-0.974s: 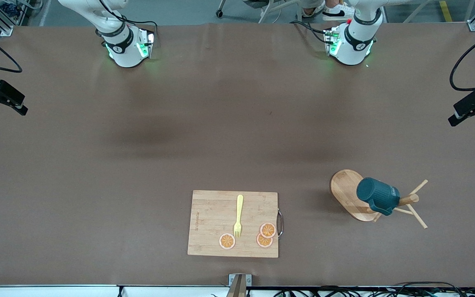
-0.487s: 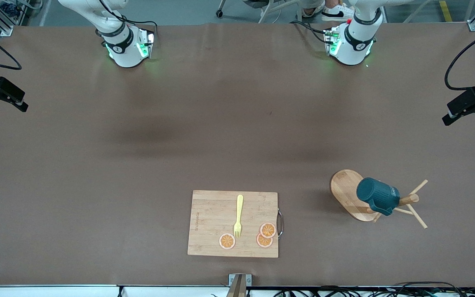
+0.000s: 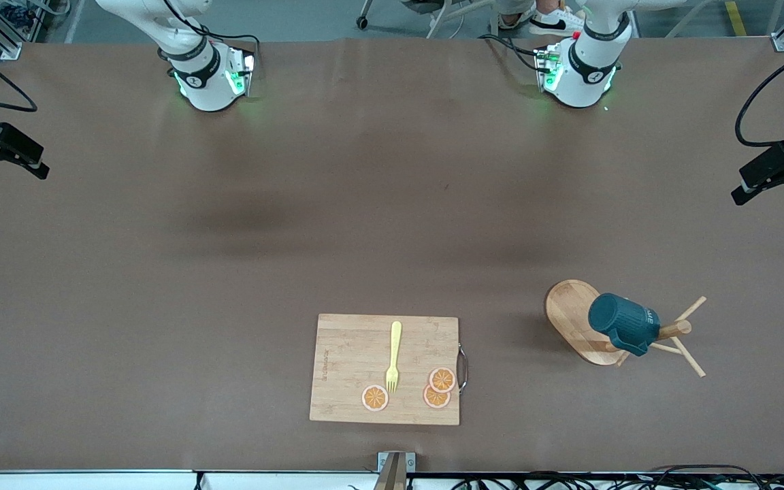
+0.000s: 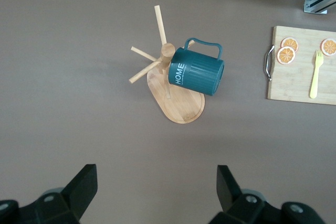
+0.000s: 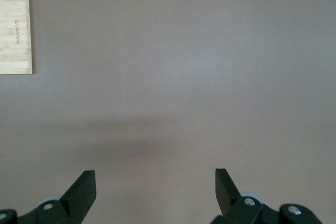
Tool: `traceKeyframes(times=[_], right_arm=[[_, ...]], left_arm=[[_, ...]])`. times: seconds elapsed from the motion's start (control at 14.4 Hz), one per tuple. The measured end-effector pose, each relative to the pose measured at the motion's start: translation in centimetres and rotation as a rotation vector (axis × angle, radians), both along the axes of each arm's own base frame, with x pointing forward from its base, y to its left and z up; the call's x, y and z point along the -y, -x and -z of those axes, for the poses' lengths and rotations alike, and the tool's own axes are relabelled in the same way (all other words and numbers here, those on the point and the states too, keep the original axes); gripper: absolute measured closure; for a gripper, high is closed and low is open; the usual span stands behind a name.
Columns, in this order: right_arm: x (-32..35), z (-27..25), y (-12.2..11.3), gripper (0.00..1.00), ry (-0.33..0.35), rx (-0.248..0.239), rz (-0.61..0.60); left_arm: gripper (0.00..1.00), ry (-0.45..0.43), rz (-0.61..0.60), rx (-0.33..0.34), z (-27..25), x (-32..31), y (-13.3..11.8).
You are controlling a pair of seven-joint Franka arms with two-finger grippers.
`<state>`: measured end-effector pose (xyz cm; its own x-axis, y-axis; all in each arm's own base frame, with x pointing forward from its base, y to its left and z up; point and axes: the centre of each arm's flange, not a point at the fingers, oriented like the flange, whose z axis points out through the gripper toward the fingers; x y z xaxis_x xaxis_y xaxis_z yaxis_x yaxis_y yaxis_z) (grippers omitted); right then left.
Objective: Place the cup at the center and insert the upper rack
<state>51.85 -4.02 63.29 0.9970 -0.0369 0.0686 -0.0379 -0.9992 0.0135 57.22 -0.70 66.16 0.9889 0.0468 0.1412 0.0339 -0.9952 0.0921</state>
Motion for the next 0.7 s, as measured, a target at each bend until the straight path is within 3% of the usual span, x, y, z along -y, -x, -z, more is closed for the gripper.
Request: traceKeyframes(times=[0.7], right_arm=[[-0.02, 0.09, 0.11, 0.0, -0.001, -0.011, 0.0]], left_arm=[[0.0, 0.0, 0.001, -0.027, 0.27, -0.04, 0.26]])
